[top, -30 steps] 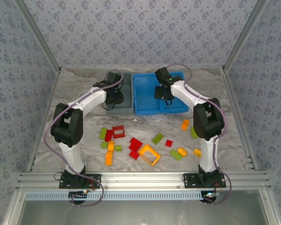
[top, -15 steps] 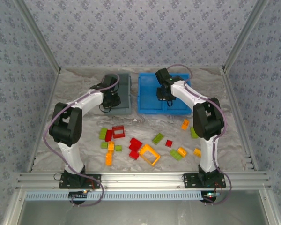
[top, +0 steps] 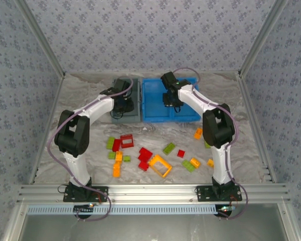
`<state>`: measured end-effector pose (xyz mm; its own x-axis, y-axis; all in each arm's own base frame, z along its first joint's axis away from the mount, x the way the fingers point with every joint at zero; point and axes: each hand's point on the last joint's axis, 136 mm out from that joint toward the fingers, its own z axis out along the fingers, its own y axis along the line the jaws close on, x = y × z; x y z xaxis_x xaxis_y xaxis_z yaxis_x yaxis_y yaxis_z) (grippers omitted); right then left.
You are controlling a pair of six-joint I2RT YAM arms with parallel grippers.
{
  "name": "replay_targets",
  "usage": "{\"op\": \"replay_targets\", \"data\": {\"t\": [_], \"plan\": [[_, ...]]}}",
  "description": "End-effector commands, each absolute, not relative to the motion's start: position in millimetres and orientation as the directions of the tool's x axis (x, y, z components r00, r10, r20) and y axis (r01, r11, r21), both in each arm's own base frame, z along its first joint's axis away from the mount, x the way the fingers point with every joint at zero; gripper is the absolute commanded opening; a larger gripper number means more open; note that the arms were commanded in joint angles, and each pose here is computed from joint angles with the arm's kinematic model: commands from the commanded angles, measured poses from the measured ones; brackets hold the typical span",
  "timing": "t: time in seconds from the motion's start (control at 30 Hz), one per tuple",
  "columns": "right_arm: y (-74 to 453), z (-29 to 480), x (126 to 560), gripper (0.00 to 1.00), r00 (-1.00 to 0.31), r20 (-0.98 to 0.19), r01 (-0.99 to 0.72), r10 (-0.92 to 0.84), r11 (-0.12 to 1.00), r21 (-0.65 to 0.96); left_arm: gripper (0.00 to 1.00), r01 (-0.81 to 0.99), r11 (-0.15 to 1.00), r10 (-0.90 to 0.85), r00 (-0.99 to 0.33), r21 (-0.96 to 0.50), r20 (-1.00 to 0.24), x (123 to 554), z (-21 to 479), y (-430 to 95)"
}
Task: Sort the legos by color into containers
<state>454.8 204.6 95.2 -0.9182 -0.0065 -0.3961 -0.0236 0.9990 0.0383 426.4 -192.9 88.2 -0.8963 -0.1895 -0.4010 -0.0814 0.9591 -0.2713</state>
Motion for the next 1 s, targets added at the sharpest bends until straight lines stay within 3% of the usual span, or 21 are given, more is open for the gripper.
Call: {"op": "replay_targets", "data": {"t": [0.0,0.17,0.33,0.5,0.73,0.97], "plan": [[213,106,465,0.19,-0.908,-0.419,-0.029,0.003,0.997,0.071,0.14,-0.062,0.964,-0.168,-0.894,-0.258,-0.415,428,96,-194],[218,109,466,0.23,-0.908,-0.419,-0.022,0.022,0.995,0.101,0.15,-0.049,0.968,-0.163,-0.871,-0.248,-0.465,424,121,-193],[213,135,462,0.49,-0.881,-0.472,-0.012,0.033,0.996,0.093,0.23,-0.046,0.970,-0.168,-0.836,-0.238,-0.522,416,156,-188],[202,191,456,0.65,-0.820,-0.571,-0.013,0.046,0.995,0.099,0.38,-0.052,0.965,-0.195,-0.798,-0.256,-0.570,395,195,-180],[192,276,408,0.67,-0.713,-0.700,-0.059,0.040,0.991,0.118,0.44,-0.066,0.955,-0.227,-0.794,-0.290,-0.564,335,225,-167],[223,284,310,0.65,-0.670,-0.740,-0.237,-0.052,0.960,0.148,0.38,-0.076,0.949,-0.228,-0.838,-0.307,-0.496,267,204,-158]]}}
